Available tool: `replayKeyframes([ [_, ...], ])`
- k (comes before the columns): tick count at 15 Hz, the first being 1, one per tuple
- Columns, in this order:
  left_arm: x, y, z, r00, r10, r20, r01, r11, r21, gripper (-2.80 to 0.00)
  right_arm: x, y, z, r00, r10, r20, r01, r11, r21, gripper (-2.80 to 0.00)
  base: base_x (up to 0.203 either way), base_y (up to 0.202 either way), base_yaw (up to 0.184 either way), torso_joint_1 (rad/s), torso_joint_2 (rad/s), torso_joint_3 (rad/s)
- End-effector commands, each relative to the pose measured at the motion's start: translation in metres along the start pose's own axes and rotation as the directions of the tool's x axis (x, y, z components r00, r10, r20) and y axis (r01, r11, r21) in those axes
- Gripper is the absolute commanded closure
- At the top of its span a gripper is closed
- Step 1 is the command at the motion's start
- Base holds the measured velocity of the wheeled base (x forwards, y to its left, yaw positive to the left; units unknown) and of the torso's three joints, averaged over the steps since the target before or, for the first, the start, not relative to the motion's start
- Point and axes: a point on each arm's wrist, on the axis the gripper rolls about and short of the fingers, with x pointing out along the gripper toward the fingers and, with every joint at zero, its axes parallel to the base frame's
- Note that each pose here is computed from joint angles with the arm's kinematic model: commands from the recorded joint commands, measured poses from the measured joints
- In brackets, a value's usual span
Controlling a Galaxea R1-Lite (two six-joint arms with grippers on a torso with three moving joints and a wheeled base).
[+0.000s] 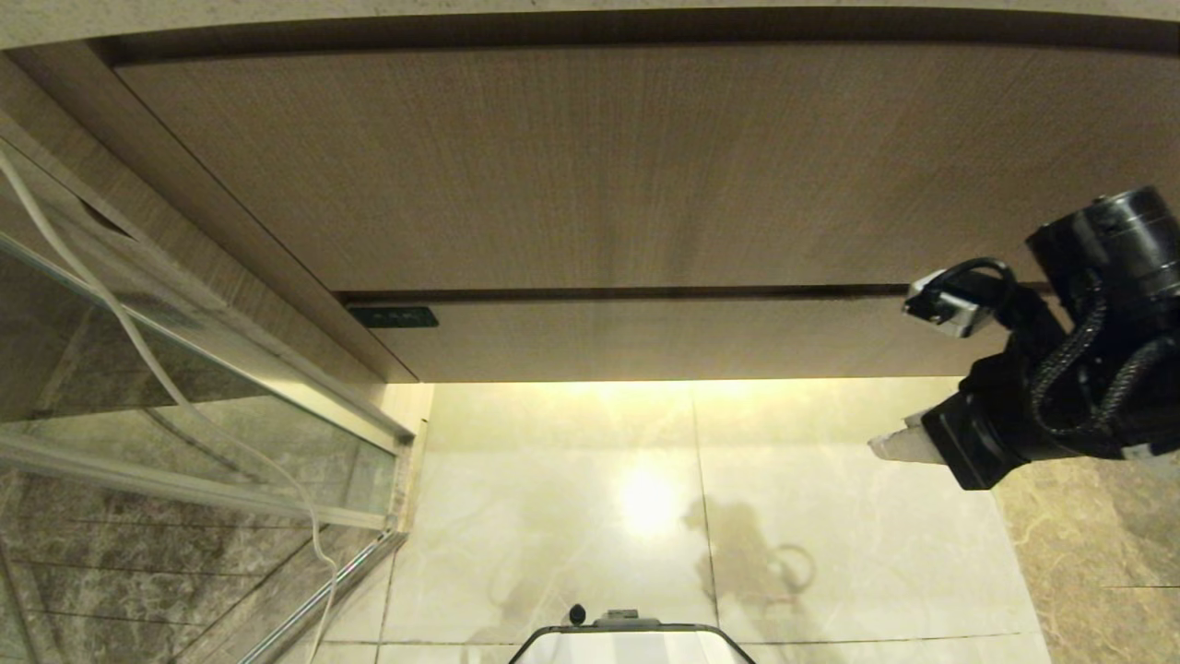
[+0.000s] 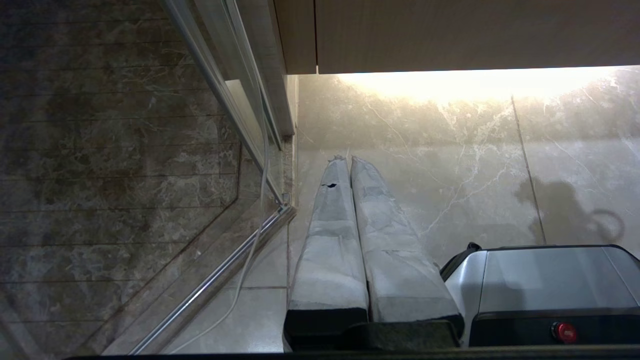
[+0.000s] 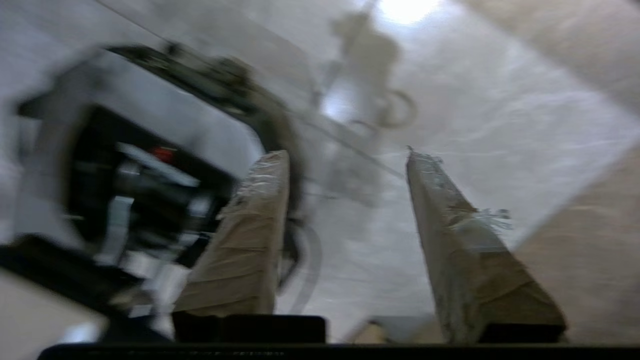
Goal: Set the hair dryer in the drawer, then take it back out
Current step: Pull open the drawer
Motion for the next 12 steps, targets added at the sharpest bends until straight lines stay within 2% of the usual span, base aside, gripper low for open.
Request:
replayKeyframes([
  [1,0.000,0.000,0.000,1.000,0.000,0.001,0.000,1.000,0.000,0.00,0.048,-0.004,0.001,0.987,-0.119,-0.111,0.098,0.979,-0.179,-2.80,0.000,0.000,0.000,0.000,0.00,0.000],
  [2,0.000,0.000,0.000,1.000,0.000,0.001,0.000,1.000,-0.001,0.00,0.061,-0.009,0.005,0.976,-0.207,-0.060,0.185,0.948,-0.260,-2.80,0.000,0.000,0.000,0.000,0.00,0.000],
  [3,0.000,0.000,0.000,1.000,0.000,0.002,0.000,1.000,0.000,0.00,0.073,-0.013,0.010,0.968,-0.249,0.029,0.246,0.920,-0.304,-2.80,0.000,0.000,0.000,0.000,0.00,0.000],
  [4,0.000,0.000,0.000,1.000,0.000,0.001,0.000,1.000,-0.001,0.00,0.082,-0.014,0.011,0.963,-0.252,0.100,0.271,0.901,-0.339,-2.80,0.000,0.000,0.000,0.000,0.00,0.000],
  [5,0.000,0.000,0.000,1.000,0.000,0.002,0.000,1.000,0.000,0.00,0.087,-0.015,0.008,0.967,-0.200,0.157,0.246,0.892,-0.380,-2.80,0.000,0.000,0.000,0.000,0.00,0.000],
  [6,0.000,0.000,0.000,1.000,0.000,0.001,0.000,1.000,-0.001,0.00,0.091,-0.015,0.003,0.972,-0.088,0.216,0.178,0.878,-0.444,-2.80,0.000,0.000,0.000,0.000,0.00,0.000],
  [7,0.000,0.000,0.000,1.000,0.000,-0.001,0.000,1.000,-0.001,0.00,0.092,-0.017,-0.005,0.967,0.013,0.254,0.129,0.836,-0.534,-2.80,0.000,0.000,0.000,0.000,0.00,0.000],
  [9,0.000,0.000,0.000,1.000,0.000,0.001,0.000,1.000,-0.001,0.00,0.088,-0.021,-0.017,0.946,0.115,0.304,0.121,0.745,-0.657,-2.80,0.000,0.000,0.000,0.000,0.00,0.000],
  [10,0.000,0.000,0.000,1.000,0.000,0.001,0.000,1.000,-0.001,0.00,0.084,-0.026,-0.017,0.921,0.148,0.361,0.150,0.719,-0.679,-2.80,0.000,0.000,0.000,0.000,0.00,0.000],
  [12,0.000,0.000,0.000,1.000,0.000,0.001,0.000,1.000,-0.001,0.00,0.080,-0.039,-0.018,0.879,0.204,0.432,0.218,0.633,-0.743,-2.80,0.000,0.000,0.000,0.000,0.00,0.000],
])
